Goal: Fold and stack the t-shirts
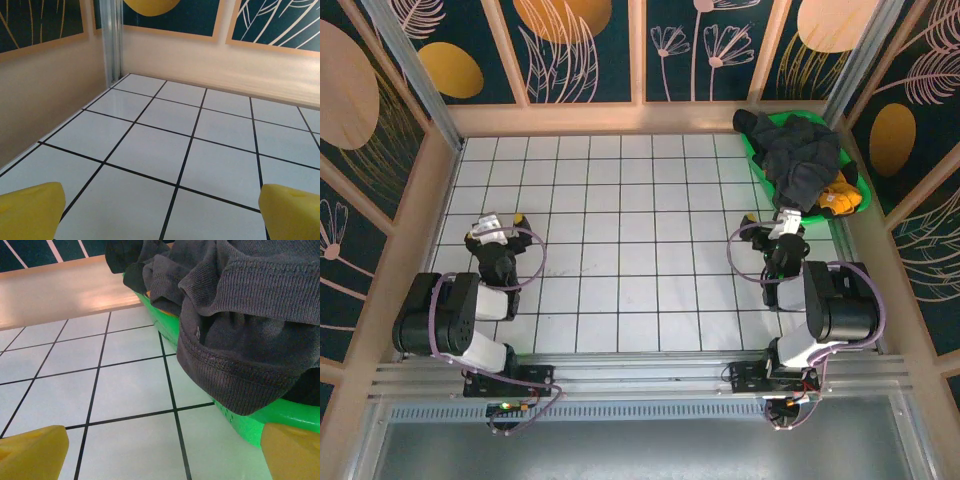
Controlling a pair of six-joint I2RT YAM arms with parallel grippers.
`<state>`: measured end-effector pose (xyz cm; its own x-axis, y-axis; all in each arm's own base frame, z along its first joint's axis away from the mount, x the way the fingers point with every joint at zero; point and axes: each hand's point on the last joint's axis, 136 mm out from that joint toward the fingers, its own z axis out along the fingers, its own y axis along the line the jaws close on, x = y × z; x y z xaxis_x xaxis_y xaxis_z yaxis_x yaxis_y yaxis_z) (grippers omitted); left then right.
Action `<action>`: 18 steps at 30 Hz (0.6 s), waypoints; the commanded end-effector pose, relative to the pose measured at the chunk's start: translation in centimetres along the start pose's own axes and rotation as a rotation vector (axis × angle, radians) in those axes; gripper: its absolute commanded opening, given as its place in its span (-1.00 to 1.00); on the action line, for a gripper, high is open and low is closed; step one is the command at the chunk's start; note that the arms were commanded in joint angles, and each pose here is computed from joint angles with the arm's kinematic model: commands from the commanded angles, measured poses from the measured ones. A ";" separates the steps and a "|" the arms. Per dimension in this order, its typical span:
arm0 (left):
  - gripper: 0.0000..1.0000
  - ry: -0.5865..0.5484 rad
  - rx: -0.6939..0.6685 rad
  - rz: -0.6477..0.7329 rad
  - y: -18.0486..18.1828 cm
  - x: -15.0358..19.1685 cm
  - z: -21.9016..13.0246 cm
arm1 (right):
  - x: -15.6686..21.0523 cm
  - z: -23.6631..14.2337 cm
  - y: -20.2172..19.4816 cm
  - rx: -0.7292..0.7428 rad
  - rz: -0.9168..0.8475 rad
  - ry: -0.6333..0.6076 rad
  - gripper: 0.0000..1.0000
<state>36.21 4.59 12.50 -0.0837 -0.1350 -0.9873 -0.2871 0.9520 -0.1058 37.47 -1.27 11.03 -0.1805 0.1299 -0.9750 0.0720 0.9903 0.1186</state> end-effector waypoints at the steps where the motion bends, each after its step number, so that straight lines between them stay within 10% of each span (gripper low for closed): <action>1: 0.98 -0.047 0.016 -0.002 -0.5 -1.4 0.2 | -1.2 -0.1 -0.1 0.005 -0.006 -0.051 0.98; 18: 0.98 -0.047 0.016 -0.001 -0.5 -1.4 0.1 | -1.2 -0.1 -0.1 0.005 -0.006 -0.049 0.98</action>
<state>36.21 4.59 12.50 -0.0837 -0.1350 -0.9873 -0.2871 0.9520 -0.1058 37.47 -1.27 11.03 -0.1805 0.1299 -0.9750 0.0720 0.9903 0.1186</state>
